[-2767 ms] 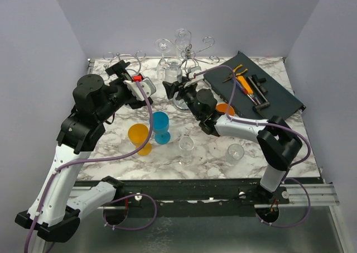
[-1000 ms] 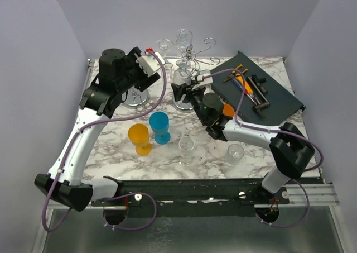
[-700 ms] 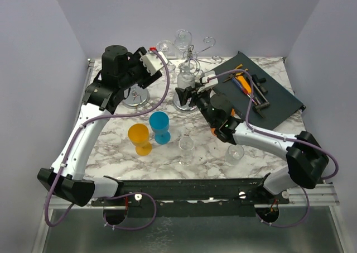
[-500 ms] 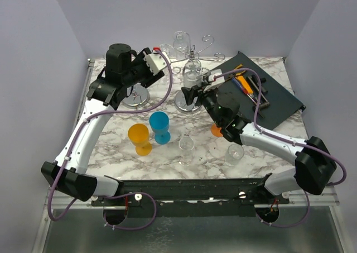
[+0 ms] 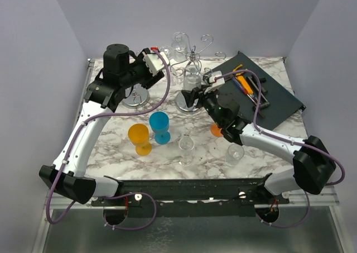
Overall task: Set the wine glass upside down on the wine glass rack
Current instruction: Turn the wine glass upside down at the wine rack.
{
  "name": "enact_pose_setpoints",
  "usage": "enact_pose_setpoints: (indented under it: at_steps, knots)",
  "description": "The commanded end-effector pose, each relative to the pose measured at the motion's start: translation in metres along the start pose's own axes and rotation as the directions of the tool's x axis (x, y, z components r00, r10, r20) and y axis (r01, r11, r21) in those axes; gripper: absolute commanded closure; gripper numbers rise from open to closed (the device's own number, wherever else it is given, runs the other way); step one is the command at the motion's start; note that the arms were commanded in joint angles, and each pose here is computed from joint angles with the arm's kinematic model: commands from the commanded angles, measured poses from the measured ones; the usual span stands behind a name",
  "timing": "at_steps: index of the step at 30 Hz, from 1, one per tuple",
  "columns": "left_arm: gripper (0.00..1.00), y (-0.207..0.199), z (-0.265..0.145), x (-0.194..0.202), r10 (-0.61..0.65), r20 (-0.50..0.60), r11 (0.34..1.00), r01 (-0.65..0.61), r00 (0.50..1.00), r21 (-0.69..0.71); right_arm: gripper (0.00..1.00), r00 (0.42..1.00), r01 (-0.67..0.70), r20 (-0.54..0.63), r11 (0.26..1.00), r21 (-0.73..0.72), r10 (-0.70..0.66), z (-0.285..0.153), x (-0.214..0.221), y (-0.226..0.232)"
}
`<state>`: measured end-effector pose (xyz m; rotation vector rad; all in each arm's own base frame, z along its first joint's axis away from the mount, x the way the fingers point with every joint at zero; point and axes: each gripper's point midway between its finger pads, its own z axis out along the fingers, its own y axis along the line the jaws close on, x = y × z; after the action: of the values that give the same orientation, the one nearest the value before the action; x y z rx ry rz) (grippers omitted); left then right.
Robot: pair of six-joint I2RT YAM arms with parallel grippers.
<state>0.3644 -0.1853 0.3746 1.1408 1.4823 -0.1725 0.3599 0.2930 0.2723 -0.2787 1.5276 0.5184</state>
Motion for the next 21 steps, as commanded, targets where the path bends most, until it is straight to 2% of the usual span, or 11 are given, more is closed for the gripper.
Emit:
enact_pose_setpoints:
  at_steps: [1, 21]
  knots:
    - [0.44, 0.0, -0.014, -0.016, 0.009, 0.045, 1.0, -0.009, 0.999, -0.01, 0.92, 0.991, -0.082, 0.107, 0.996, -0.035, 0.085, 0.012, -0.02, 0.009]
    - [0.44, -0.001, -0.014, -0.011, 0.015, 0.027, 1.0, -0.015, 1.0, -0.012, 0.92, 0.982, -0.076, 0.172, 0.996, -0.047, 0.083, 0.051, -0.019, 0.031]
